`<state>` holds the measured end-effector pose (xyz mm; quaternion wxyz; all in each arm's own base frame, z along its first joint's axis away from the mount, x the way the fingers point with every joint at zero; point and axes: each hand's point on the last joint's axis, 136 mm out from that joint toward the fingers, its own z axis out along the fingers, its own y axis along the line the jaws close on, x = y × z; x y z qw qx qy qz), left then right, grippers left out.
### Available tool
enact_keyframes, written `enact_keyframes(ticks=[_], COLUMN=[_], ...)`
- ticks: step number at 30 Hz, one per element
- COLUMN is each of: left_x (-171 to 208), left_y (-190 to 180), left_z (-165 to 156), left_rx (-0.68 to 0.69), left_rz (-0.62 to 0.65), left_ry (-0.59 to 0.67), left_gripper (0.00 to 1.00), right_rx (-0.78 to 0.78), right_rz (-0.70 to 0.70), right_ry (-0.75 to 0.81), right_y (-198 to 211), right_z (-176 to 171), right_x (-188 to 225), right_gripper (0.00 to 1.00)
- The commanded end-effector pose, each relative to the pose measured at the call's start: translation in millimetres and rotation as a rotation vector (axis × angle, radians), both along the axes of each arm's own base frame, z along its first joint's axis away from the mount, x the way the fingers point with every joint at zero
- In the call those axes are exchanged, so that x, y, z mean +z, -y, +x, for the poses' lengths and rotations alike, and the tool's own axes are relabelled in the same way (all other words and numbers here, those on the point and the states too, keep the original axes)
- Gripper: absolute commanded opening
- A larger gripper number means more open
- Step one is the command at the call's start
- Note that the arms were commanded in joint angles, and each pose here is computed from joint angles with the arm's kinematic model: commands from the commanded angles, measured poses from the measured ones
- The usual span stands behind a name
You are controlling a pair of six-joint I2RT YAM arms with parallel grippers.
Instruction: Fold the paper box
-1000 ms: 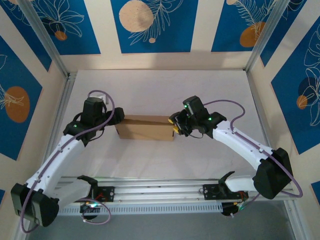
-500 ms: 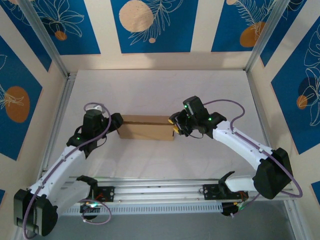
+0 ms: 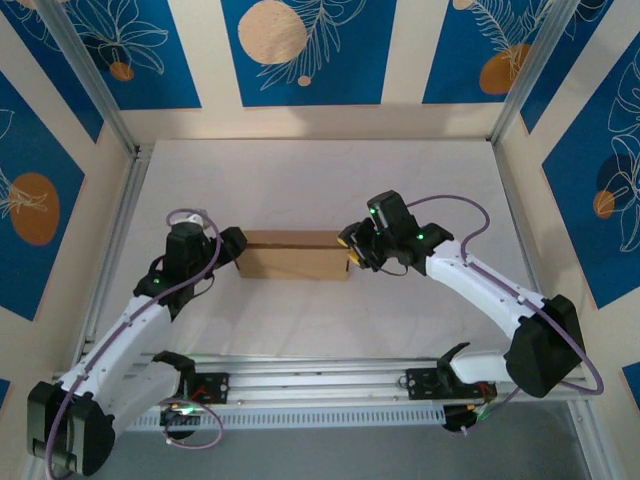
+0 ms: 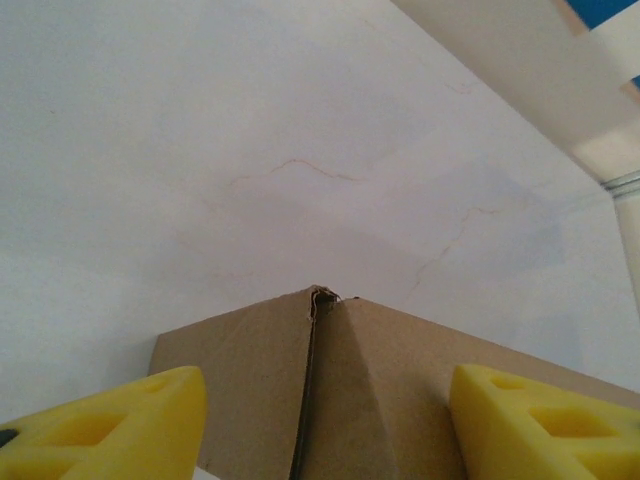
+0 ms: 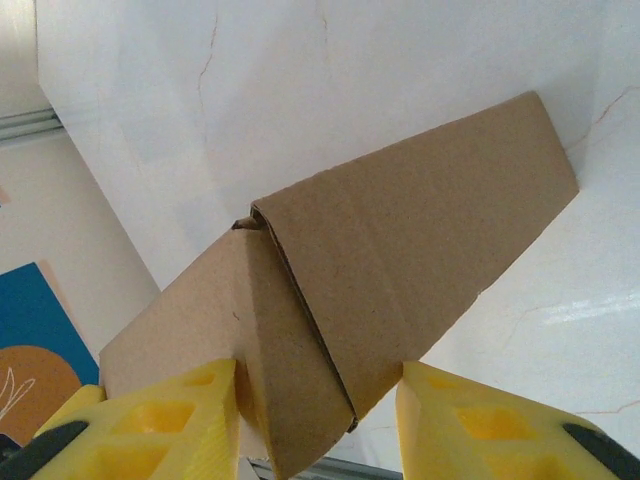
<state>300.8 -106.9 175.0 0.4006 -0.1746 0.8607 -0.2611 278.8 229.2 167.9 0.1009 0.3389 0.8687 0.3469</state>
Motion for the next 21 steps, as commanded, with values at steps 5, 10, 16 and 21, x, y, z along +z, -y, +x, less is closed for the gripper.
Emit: enact_keyframes(ticks=[5,10,16,21], left_x=[22.2,33.1,39.8,34.5], left_y=[-15.9,-0.4,12.1,16.6], left_z=[-7.3,-4.8,-5.1,-9.0], left_rx=[-0.032,-0.098,-0.145,-0.162], left_rz=[0.161,0.105,0.045,0.019], left_ry=[-0.015,-0.014,-0.006,-0.035], left_gripper=[0.59,0.50,0.38,0.35], right_rx=[-0.030,-0.023,-0.012,-0.011], right_rz=[-0.144,-0.141,-0.135,-0.132], right_ry=[-0.108,-0.106,-0.105,-0.104], right_y=[28.3,26.5,24.1,23.1], right_z=[-9.1,-7.5,-5.9,-4.3], right_x=[-32.9,-32.7,-31.3,-31.2], right_gripper=[0.42,0.41,0.41,0.41])
